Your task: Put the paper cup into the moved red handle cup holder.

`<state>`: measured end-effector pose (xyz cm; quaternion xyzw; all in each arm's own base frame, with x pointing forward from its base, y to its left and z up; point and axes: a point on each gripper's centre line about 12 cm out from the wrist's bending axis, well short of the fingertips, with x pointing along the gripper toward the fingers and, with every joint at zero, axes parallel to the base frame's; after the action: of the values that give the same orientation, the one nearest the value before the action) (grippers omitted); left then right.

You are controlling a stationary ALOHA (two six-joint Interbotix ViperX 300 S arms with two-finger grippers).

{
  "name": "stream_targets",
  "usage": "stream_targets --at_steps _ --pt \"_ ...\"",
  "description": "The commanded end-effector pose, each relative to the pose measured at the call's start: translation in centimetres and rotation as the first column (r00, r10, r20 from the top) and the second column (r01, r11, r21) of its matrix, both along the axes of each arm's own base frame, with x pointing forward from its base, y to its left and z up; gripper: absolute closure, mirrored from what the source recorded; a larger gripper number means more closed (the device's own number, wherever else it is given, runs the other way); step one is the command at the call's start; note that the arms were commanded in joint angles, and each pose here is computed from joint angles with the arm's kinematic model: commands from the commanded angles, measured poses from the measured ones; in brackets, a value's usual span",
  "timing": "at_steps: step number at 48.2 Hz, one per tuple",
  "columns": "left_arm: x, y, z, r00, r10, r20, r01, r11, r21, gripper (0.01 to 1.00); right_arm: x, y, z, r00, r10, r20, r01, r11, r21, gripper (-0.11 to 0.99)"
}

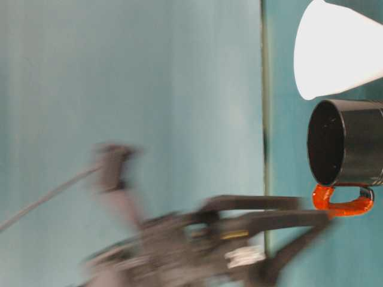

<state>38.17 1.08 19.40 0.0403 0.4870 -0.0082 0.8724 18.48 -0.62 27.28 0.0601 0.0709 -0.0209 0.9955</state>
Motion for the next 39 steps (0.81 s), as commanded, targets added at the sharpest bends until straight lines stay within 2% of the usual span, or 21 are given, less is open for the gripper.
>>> stream_targets --at_steps 1,3,8,14,17,22,30,33,36,39 --pt "-1.0 -0.46 3.2 0.997 -0.019 0.079 0.018 0.9998 0.008 0.117 0.2 -0.14 0.4 1.000 -0.010 -0.004 0.010 0.9997 0.020 0.99" --pt "-1.7 -0.58 3.9 0.995 -0.027 0.096 0.026 0.9996 0.013 0.118 0.2 -0.19 0.3 1.000 -0.014 -0.017 0.015 0.9994 0.033 0.99" --pt "-3.0 -0.70 4.5 0.993 -0.034 0.110 0.032 0.9993 0.016 0.118 0.1 -0.40 0.1 0.998 -0.031 -0.059 0.036 0.9964 0.077 0.99" --pt "-4.3 -0.81 4.5 0.993 -0.032 0.113 0.031 0.9995 0.012 0.118 0.1 -0.72 0.4 0.995 -0.056 -0.087 0.068 0.9888 0.133 0.99" --pt "-4.9 -0.86 4.7 0.993 -0.029 0.118 0.028 0.9995 0.010 0.119 0.1 -0.81 0.7 0.993 -0.063 -0.099 0.078 0.9857 0.149 0.99" --pt "-5.6 -0.92 4.9 0.991 -0.030 0.127 0.029 0.9995 0.009 0.119 0.1 -0.99 0.7 0.983 -0.071 -0.171 0.098 0.9833 0.154 0.99" --pt "-6.1 -0.93 5.3 0.990 -0.028 0.139 0.028 0.9996 0.006 0.119 0.4 -0.97 1.3 0.959 -0.066 -0.277 0.111 0.9821 0.152 0.96" --pt "-6.2 -0.92 5.4 0.989 -0.030 0.142 0.029 0.9995 0.009 0.119 0.7 -1.01 1.7 0.950 -0.065 -0.306 0.117 0.9814 0.153 0.92" --pt "-6.2 -0.92 5.5 0.989 -0.030 0.146 0.028 0.9995 0.010 0.119 0.9 -1.03 1.8 0.934 -0.064 -0.351 0.128 0.9784 0.162 0.86" --pt "-6.3 -0.93 5.5 0.989 -0.028 0.145 0.028 0.9996 0.007 0.119 1.2 -1.09 1.7 0.919 -0.066 -0.389 0.145 0.9733 0.178 0.75"
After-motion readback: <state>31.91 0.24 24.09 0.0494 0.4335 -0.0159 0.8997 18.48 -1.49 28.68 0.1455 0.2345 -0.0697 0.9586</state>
